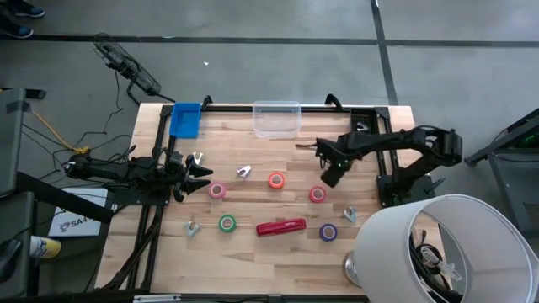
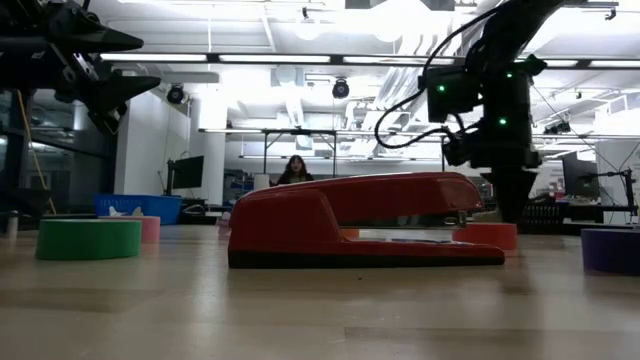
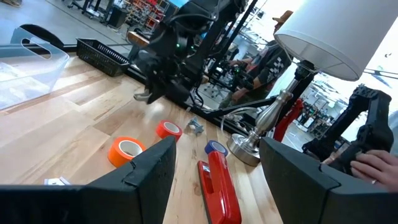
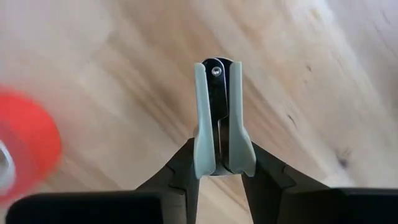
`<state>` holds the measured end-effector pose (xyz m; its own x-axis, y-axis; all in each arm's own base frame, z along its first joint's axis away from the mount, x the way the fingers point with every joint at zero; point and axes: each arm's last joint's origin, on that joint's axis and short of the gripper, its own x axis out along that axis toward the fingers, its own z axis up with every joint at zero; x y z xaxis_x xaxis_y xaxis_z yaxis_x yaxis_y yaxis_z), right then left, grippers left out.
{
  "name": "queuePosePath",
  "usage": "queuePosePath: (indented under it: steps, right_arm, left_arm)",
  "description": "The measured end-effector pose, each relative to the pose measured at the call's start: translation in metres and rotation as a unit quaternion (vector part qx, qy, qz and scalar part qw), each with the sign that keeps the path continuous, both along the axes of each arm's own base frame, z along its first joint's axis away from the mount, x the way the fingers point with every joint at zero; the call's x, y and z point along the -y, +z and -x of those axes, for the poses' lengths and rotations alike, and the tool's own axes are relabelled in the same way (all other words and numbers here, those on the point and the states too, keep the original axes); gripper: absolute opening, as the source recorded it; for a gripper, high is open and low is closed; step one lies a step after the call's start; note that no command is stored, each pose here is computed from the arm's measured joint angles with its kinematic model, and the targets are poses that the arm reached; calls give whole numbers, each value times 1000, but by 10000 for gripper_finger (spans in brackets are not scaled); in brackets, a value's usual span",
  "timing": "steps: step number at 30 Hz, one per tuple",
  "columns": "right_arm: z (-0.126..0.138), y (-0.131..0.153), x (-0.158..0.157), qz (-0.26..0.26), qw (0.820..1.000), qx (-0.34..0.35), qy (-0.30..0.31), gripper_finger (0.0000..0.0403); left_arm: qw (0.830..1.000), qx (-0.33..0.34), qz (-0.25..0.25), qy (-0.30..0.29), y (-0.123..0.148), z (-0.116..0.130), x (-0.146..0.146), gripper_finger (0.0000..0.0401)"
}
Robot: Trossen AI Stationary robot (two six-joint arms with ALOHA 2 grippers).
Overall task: Pick and place Stapler, Stapler remover, tape
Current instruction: Put the right gray staple remover into the black bin
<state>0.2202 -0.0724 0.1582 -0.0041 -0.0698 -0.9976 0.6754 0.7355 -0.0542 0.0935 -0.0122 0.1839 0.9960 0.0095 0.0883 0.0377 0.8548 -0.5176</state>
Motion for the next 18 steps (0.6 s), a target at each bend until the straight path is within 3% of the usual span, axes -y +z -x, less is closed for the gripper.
queuePosePath:
  steps: [8,18]
  right_arm:
    - [6,10,20,23,982,31,-185,85]
    - [20,26,38,107,939,66,-321,85]
  left_arm:
    - [1000,0,0,0,0,0,0,229]
    - [1000,0,0,0,0,0,0,229]
